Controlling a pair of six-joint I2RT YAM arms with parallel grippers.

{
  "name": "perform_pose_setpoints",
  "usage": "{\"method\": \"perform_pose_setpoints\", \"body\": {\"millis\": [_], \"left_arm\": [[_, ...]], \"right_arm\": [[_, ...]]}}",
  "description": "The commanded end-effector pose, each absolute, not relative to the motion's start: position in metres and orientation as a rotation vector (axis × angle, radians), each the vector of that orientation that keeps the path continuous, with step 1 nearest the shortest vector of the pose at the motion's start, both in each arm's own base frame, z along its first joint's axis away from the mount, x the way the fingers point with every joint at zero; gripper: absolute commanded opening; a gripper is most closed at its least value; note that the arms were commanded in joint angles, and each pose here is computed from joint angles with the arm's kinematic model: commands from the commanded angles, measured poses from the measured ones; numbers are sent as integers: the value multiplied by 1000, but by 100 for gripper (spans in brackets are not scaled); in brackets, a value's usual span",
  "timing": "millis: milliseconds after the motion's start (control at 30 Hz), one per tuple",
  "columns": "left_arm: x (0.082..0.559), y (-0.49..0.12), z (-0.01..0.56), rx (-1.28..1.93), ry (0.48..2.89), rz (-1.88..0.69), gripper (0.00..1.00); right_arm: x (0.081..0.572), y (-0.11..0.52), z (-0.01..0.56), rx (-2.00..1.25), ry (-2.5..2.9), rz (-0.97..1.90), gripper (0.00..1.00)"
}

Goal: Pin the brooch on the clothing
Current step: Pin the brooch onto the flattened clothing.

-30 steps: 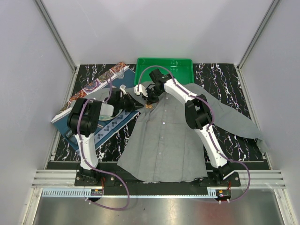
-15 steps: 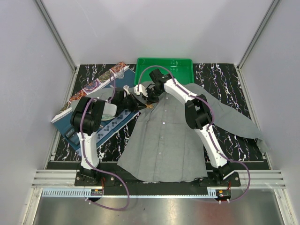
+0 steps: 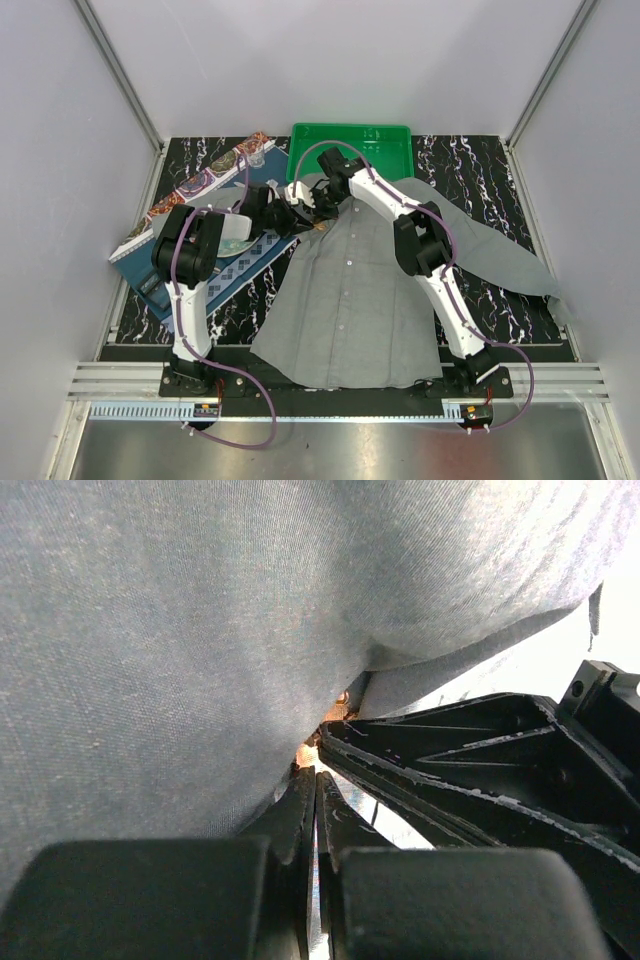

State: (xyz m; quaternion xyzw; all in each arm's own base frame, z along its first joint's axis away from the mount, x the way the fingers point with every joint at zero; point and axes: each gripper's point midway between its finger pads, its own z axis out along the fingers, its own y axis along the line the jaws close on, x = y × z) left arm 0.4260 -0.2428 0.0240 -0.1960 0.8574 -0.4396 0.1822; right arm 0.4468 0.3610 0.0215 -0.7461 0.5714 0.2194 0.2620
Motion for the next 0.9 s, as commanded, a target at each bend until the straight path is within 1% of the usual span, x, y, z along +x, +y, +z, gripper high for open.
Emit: {"method": "perform_pose_setpoints", "body": {"millis": [0,167,400,767,800,867], "left_arm": [[420,-219,-12,-634,2529,-1025,0],[421,-214,-11,-634,2543,-987,0],[422,-214,-12,-631,2554,-973,0],[420,-213,-13,-638,2569,-954,0],[421,-213,-12,-633,2567,-955,0],[421,-213,-13,-636,2570,-954,0]], "right_arm": [[456,341,-5,-2117,1577,426,0],[456,337,-8,-2131,1594,406,0],[481,348,1,-1941,1707,363,0],[493,349,14,-1866,1674,321,1],[494,351,16,-1860,1665,318,1],[493,351,18,-1852,1662,342,6]]}}
